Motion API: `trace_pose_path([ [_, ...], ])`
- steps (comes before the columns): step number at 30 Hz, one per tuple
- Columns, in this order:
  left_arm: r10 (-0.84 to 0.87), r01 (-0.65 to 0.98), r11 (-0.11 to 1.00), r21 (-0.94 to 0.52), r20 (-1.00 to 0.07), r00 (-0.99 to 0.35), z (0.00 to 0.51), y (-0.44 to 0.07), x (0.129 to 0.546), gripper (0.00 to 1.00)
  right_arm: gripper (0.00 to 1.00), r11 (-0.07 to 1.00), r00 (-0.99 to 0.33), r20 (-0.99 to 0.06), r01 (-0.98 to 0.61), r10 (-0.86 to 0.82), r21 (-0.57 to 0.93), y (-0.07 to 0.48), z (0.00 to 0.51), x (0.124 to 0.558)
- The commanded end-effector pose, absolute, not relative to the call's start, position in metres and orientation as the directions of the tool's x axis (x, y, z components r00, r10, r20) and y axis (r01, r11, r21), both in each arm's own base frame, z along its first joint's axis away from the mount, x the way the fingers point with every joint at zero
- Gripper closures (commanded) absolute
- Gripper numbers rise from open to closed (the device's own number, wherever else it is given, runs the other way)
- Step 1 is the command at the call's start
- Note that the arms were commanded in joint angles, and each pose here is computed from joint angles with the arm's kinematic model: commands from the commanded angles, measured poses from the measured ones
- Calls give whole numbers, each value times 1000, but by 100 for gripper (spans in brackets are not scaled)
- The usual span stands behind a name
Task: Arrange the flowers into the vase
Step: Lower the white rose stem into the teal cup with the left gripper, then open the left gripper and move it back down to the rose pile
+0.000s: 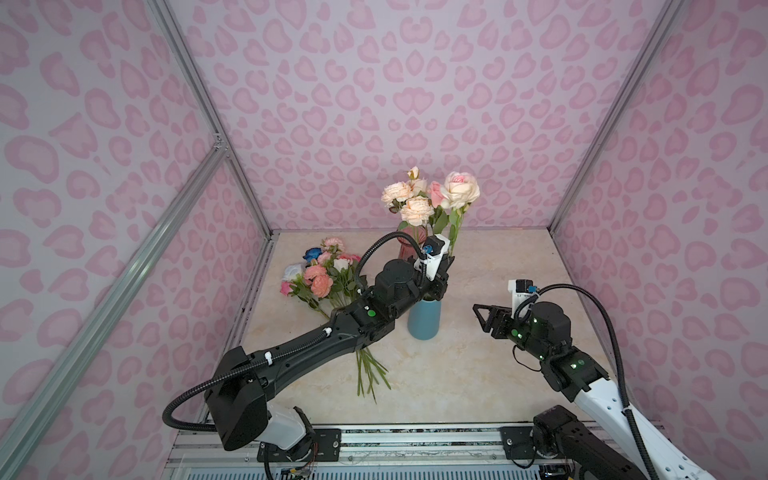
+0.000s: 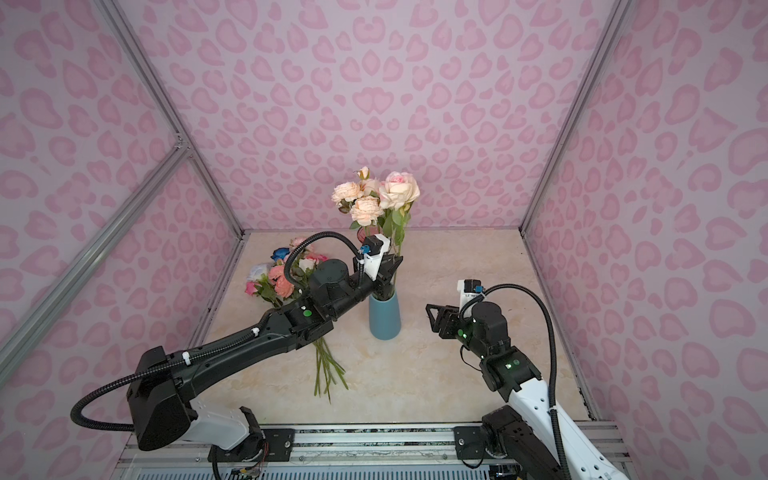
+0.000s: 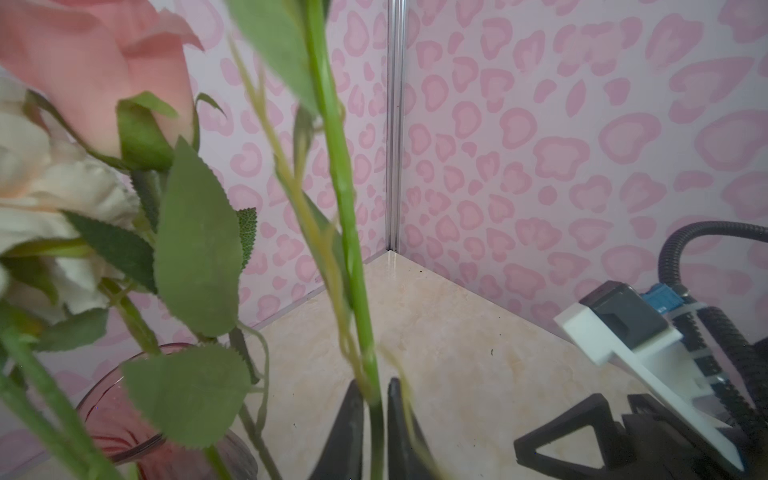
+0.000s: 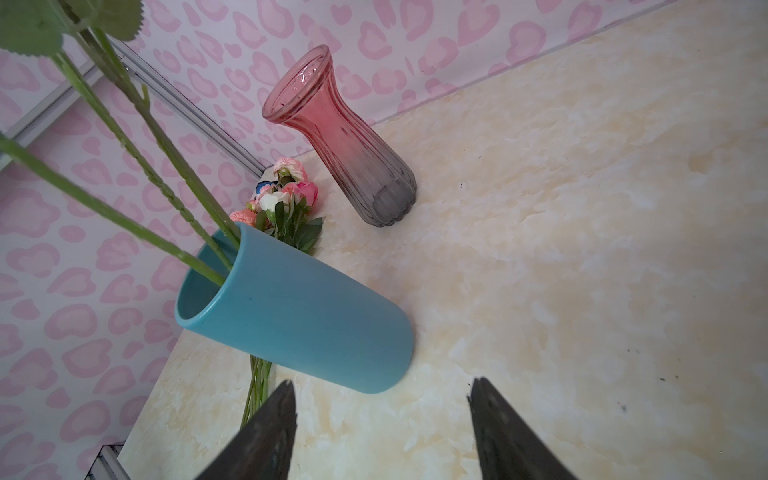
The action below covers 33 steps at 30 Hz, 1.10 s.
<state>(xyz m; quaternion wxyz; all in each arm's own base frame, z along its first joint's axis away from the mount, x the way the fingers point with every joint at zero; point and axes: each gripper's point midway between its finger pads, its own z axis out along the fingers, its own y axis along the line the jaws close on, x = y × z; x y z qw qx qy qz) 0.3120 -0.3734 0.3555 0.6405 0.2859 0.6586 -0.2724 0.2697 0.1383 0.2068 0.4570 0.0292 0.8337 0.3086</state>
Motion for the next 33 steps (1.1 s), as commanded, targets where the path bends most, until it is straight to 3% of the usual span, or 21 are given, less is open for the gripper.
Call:
trace_pose_path([
  [1,25,694,719,33,-999,21,367,-363,313,75,33,793,-574,-742,-243,347,559,141,212,271],
  [11,9,684,729,24,-1000,26,380,-343,301,66,35,786,-573,-740,-249,352,566,142,218,271],
  [21,-5,536,844,-4,-1000,-1,385,-289,299,65,35,774,-581,-743,-282,333,567,153,227,279],
  [23,-22,444,895,-40,-999,-47,372,-266,305,60,36,773,-586,-740,-282,330,568,155,225,280],
  [27,-61,220,969,-113,-971,-229,315,-205,320,60,37,778,-595,-735,-274,324,565,154,218,277],
  [33,-324,-152,946,-286,-816,-479,200,-102,319,62,48,768,-628,-709,-265,321,583,156,199,271],
])
